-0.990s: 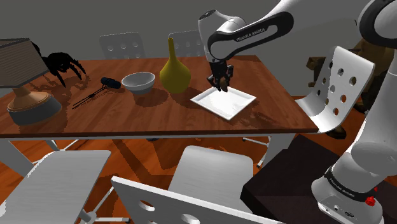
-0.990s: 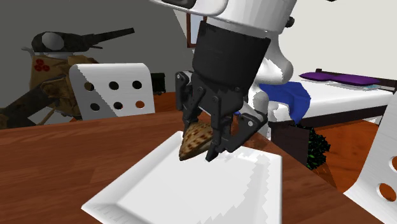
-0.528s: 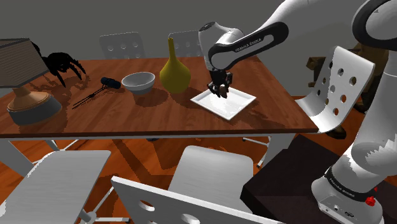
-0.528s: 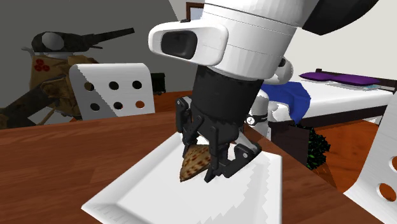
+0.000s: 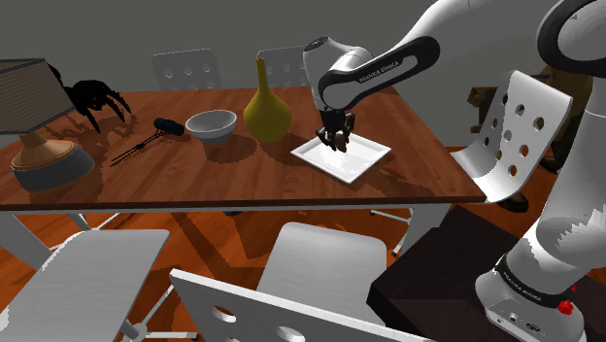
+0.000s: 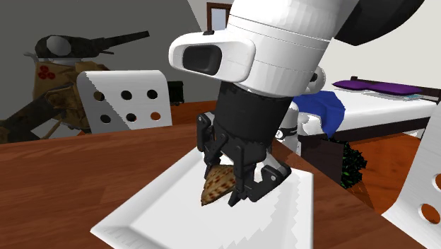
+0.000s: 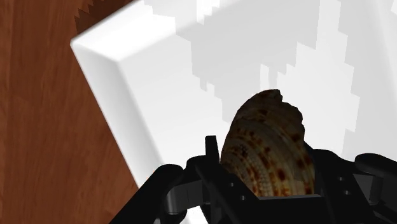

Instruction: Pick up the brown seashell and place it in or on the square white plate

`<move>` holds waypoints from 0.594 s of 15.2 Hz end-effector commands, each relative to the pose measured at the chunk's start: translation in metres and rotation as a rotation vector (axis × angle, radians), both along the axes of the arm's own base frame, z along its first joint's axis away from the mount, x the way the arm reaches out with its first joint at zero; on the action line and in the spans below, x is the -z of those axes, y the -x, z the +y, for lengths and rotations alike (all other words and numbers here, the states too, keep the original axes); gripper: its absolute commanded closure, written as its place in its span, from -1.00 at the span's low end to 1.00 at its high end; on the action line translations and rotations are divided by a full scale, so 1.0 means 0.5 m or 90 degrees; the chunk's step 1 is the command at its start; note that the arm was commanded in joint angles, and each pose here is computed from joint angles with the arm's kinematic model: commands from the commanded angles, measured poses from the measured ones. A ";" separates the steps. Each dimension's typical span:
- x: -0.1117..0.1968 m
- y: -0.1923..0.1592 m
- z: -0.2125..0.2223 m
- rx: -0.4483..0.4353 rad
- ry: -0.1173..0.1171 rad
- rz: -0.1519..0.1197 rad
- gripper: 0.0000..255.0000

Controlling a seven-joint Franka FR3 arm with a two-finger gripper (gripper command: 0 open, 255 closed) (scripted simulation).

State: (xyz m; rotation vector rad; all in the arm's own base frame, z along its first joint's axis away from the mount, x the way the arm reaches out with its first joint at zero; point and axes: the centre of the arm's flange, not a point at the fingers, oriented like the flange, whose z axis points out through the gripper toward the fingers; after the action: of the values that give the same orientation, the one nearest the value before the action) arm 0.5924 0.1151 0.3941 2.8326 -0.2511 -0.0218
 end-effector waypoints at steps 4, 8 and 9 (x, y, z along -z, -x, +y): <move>0.000 0.000 0.000 0.000 0.000 0.000 -1.00; -0.051 -0.002 0.015 0.000 0.000 0.000 -1.00; -0.076 -0.003 0.023 0.000 0.000 0.000 -1.00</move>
State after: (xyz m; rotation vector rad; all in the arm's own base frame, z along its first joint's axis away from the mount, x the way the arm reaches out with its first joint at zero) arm 0.5937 0.1247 0.4197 2.8330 -0.2512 -0.0200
